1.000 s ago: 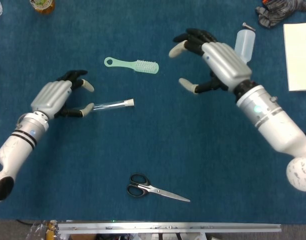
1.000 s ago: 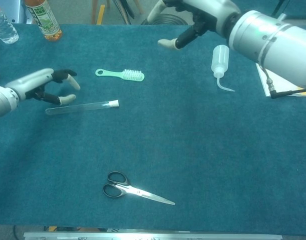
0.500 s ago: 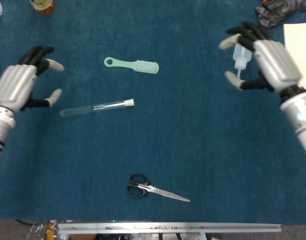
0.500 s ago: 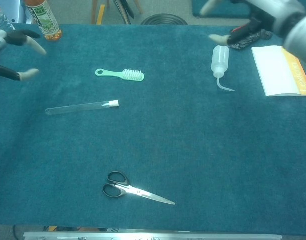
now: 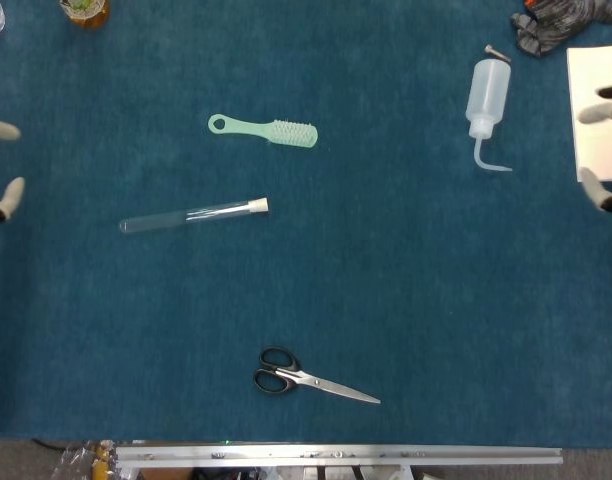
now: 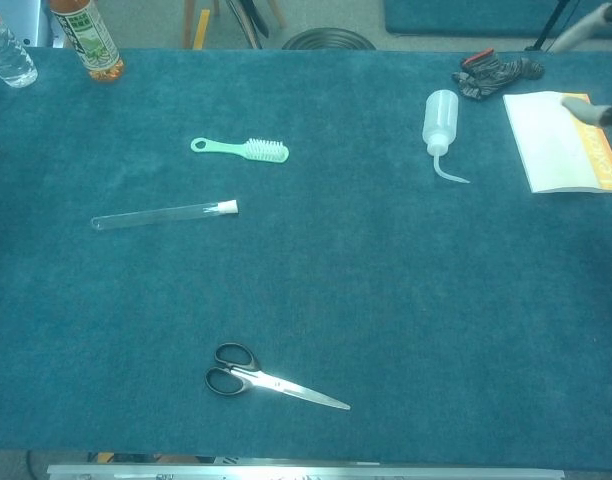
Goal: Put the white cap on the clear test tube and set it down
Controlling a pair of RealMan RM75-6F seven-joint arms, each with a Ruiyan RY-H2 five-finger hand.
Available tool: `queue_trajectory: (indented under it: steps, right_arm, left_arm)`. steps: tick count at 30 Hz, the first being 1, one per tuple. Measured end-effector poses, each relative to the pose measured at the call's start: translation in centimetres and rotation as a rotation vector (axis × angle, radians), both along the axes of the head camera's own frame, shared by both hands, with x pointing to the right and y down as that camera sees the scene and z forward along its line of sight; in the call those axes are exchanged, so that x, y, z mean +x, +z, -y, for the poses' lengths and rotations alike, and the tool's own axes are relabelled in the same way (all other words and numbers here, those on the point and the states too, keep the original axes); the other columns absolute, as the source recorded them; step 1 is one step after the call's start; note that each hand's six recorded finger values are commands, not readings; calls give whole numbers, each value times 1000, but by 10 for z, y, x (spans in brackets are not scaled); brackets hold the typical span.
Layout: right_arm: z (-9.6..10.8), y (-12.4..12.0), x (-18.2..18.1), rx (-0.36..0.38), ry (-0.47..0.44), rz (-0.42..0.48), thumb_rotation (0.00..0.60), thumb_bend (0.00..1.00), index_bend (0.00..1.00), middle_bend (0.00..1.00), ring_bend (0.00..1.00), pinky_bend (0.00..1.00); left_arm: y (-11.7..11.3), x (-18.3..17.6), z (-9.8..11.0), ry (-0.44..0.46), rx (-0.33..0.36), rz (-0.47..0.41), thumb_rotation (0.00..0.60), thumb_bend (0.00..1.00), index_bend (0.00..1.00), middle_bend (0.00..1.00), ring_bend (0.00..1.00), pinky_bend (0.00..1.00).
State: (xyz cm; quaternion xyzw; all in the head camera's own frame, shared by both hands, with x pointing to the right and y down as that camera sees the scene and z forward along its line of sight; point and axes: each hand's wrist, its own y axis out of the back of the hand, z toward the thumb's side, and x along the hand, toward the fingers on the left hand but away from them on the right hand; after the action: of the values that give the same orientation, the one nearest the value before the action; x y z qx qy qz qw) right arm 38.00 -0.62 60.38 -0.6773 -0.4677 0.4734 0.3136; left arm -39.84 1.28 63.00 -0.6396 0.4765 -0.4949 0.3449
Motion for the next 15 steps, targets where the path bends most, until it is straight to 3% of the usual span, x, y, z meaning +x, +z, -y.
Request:
queue_trajectory:
  steps: [6, 15]
  right_arm:
    - [-24, -8, 29, 21, 59, -33, 600, 283, 332, 223, 1, 58]
    - [-57, -20, 51, 18, 110, -62, 600, 282, 332, 223, 1, 58]
  left_arm:
    - [-15, -18, -17, -30, 36, 60, 534, 337, 329, 110, 0, 95]
    - [-38, -32, -43, -64, 100, 78, 533, 336, 335, 120, 0, 95]
